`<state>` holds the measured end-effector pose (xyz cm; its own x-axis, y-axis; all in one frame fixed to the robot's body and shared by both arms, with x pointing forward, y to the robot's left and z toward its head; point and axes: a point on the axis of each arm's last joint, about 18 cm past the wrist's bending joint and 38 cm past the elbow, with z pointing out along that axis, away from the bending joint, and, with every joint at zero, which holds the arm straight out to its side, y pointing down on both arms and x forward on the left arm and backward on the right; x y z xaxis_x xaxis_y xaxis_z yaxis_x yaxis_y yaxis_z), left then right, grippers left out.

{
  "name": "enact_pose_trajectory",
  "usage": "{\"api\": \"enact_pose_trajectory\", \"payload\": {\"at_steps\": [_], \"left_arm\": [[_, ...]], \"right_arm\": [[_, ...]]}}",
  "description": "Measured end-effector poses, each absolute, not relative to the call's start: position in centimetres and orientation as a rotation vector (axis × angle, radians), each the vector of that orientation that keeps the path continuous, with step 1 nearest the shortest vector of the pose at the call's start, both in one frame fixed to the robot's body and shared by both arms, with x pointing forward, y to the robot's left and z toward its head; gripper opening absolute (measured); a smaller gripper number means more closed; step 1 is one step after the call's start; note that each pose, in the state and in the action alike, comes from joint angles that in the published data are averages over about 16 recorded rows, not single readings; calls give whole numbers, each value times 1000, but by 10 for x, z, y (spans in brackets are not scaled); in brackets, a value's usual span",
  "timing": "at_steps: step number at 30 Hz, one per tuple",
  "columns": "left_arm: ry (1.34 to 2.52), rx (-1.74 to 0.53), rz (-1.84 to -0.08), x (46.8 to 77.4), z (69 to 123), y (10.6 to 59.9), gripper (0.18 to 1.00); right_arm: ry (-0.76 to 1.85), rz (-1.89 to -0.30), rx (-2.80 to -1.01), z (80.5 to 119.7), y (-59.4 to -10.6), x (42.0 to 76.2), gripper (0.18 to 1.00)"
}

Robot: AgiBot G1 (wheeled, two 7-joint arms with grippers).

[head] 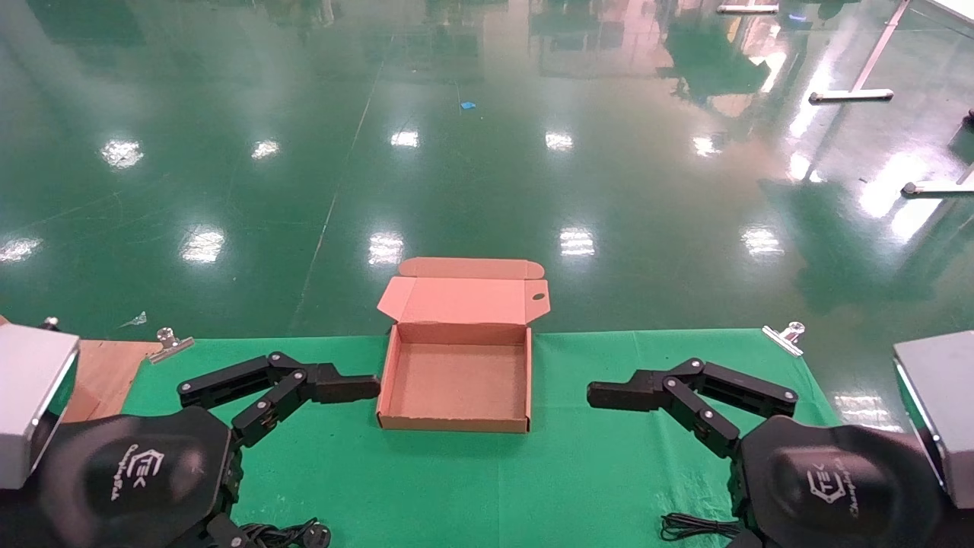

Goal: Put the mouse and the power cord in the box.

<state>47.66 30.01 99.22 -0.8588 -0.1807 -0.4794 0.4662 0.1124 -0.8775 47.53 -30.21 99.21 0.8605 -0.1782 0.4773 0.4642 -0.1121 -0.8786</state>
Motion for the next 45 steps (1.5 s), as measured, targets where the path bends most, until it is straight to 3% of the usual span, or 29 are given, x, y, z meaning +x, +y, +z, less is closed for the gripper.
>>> {"api": "enact_pose_trajectory", "payload": {"at_steps": [45], "left_arm": [[1940, 268, -1755, 480, 991, 302, 1001]], "right_arm": [[-230, -575, -1633, 990, -304, 480, 1001]]}}
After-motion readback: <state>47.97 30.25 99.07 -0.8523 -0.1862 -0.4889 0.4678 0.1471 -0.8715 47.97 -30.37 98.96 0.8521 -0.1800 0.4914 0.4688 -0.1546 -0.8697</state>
